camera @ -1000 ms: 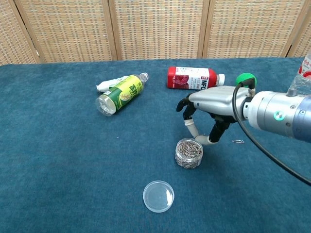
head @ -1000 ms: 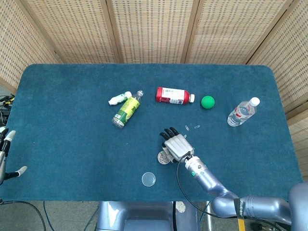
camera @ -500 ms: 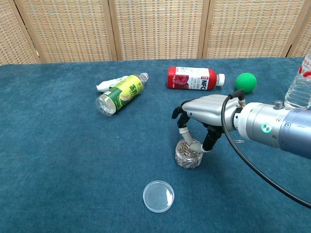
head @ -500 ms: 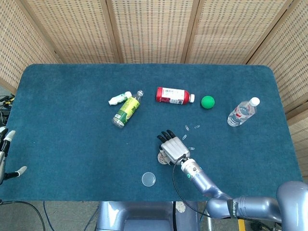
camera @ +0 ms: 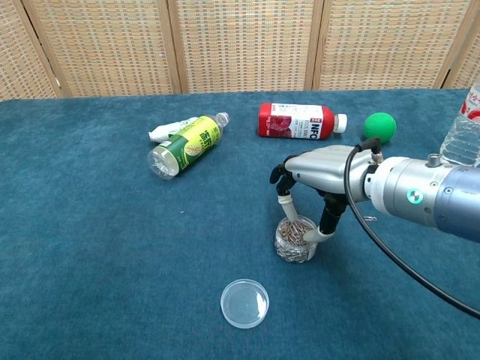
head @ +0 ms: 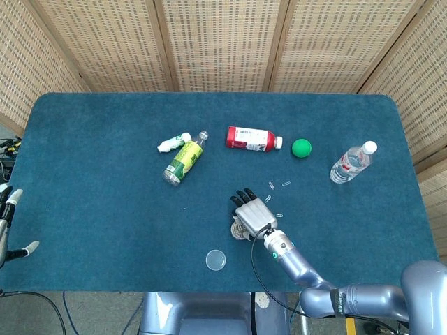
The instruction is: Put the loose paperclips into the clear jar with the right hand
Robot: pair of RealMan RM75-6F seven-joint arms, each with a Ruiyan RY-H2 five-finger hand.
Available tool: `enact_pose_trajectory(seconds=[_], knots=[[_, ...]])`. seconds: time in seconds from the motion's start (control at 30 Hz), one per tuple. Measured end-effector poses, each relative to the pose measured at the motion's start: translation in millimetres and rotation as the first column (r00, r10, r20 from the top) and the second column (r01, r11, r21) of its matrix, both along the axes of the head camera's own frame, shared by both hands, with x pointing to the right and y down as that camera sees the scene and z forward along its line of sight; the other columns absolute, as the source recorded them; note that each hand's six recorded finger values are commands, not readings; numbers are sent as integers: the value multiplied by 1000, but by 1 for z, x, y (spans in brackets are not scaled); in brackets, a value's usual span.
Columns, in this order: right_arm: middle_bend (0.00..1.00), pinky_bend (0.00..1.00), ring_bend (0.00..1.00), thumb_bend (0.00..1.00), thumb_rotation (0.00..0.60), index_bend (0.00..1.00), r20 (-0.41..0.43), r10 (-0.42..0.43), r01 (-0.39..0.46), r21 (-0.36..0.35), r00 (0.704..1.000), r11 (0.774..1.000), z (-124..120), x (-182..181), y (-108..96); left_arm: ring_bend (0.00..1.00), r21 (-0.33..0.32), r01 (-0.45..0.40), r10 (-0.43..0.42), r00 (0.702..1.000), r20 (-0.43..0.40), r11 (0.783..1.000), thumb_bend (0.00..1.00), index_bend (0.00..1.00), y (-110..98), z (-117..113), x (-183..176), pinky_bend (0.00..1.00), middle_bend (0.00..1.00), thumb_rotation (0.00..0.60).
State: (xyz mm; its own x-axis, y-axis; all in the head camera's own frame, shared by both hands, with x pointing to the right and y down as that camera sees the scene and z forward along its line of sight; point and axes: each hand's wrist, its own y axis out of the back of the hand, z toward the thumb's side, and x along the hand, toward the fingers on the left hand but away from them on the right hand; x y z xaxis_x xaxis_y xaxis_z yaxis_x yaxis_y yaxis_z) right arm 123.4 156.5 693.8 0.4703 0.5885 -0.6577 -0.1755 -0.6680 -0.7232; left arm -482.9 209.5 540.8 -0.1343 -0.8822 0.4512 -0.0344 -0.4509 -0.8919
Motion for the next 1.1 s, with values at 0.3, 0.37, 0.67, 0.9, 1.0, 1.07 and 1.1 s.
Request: enact_pose_trajectory(seconds=[0.3, 0.37, 0.67, 0.9, 1.0, 1.07, 1.1], knots=[[116, 12, 0, 228, 600, 514, 37, 45, -47, 33, 998, 998, -12, 3, -15, 0, -2, 3, -3, 1000, -4, 1000, 0, 0, 0, 0, -1, 0, 0, 600], [116, 12, 0, 229, 600, 514, 33, 60, -61, 51, 998, 997, -15, 10, -21, 0, -1, 4, -4, 1000, -5, 1000, 0, 0, 0, -1, -1, 0, 0, 600], [116, 12, 0, 250, 600, 514, -90, 148, -144, 51, 985, 988, 5, 72, -34, 0, 2, -2, 2, 1000, -6, 1000, 0, 0, 0, -1, 1, 0, 0, 600], [116, 12, 0, 272, 600, 514, -100, 198, -199, -2, 975, 980, 21, 89, -23, 0, -7, -6, 6, 1000, -3, 1000, 0, 0, 0, 1, 2, 0, 0, 600], [116, 12, 0, 287, 600, 513, -105, 209, -211, -5, 972, 978, 27, 93, -22, 0, -8, -4, 4, 1000, -2, 1000, 0, 0, 0, 2, 2, 0, 0, 600], [116, 12, 0, 295, 600, 513, -105, 217, -219, -6, 971, 976, 31, 95, -21, 0, -8, -3, 3, 1000, -2, 1000, 0, 0, 0, 2, 1, 0, 0, 600], [116, 12, 0, 295, 600, 513, -105, 219, -221, -6, 970, 975, 32, 95, -21, 0, -9, -3, 3, 1000, -2, 1000, 0, 0, 0, 2, 1, 0, 0, 600]])
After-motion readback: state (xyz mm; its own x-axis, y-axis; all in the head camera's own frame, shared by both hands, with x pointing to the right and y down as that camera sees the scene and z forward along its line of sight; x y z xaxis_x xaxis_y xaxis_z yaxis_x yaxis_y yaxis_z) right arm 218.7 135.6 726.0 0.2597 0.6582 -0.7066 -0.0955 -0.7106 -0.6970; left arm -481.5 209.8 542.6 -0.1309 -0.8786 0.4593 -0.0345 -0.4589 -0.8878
